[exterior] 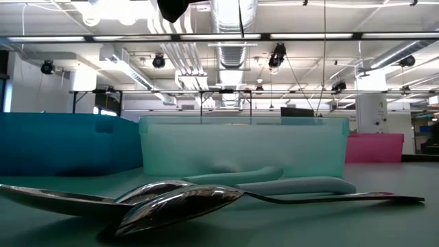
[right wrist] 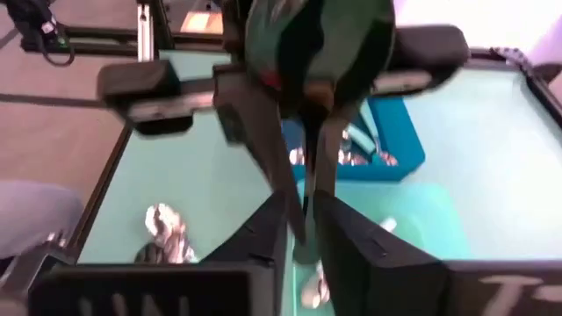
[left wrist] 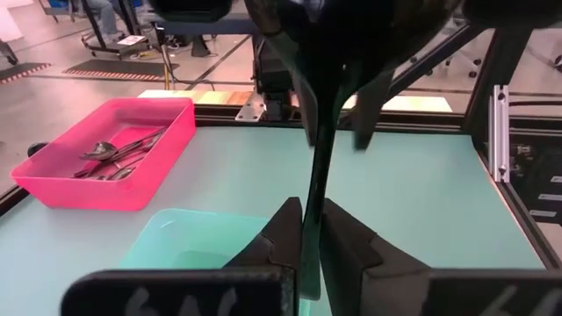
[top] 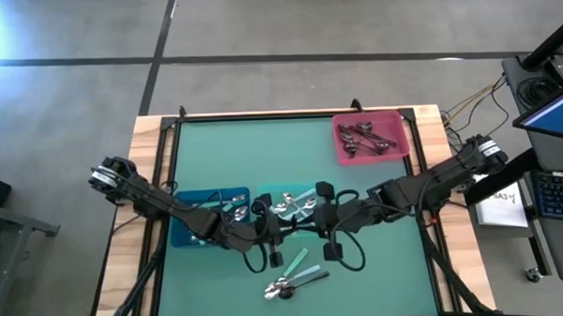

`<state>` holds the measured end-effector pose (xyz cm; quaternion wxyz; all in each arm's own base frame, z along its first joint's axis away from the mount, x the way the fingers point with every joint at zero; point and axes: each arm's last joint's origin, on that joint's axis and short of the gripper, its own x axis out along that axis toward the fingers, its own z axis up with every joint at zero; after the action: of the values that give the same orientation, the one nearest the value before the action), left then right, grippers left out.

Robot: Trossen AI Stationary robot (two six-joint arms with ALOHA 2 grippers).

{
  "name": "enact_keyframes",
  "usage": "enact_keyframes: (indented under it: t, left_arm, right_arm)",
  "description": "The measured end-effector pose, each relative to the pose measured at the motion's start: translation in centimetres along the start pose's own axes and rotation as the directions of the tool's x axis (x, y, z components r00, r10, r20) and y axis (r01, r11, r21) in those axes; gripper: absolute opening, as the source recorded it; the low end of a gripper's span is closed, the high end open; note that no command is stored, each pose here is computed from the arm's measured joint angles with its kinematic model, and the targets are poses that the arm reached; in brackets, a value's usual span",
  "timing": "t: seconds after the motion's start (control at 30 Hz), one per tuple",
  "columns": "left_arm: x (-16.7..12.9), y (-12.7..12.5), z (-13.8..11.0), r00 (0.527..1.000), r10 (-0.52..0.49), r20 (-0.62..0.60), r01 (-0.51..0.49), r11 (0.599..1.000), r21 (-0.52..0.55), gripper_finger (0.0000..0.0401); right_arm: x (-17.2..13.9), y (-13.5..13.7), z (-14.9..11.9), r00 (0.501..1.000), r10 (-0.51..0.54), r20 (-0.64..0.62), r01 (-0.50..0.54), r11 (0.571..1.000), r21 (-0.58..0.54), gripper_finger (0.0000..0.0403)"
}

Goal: Sort silverware by color (type)
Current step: Put the black spoon into the pink bin

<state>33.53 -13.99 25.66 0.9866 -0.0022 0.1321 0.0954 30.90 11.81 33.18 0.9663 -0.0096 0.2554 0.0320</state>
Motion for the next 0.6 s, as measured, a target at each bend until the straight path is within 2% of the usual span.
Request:
enact_keyframes:
  t: [0.33, 0.6]
  left_arm:
    - [0.1, 0.2, 0.0, 1.000, 0.006, -0.005, -0.006, 1.000, 0.002, 0.0006]
    - [0.2, 0.4, 0.0, 1.000, 0.012, -0.005, -0.012, 1.000, 0.007, 0.0005]
  right_arm:
    - [-4.0, -1.2, 0.0, 0.998, -0.021, -0.062, 0.028, 0.993, 0.115, 0.0128]
    - [-5.6, -2.5, -1.3, 0.963, -0.209, -0.173, 0.227, 0.969, 0.096, 0.0137]
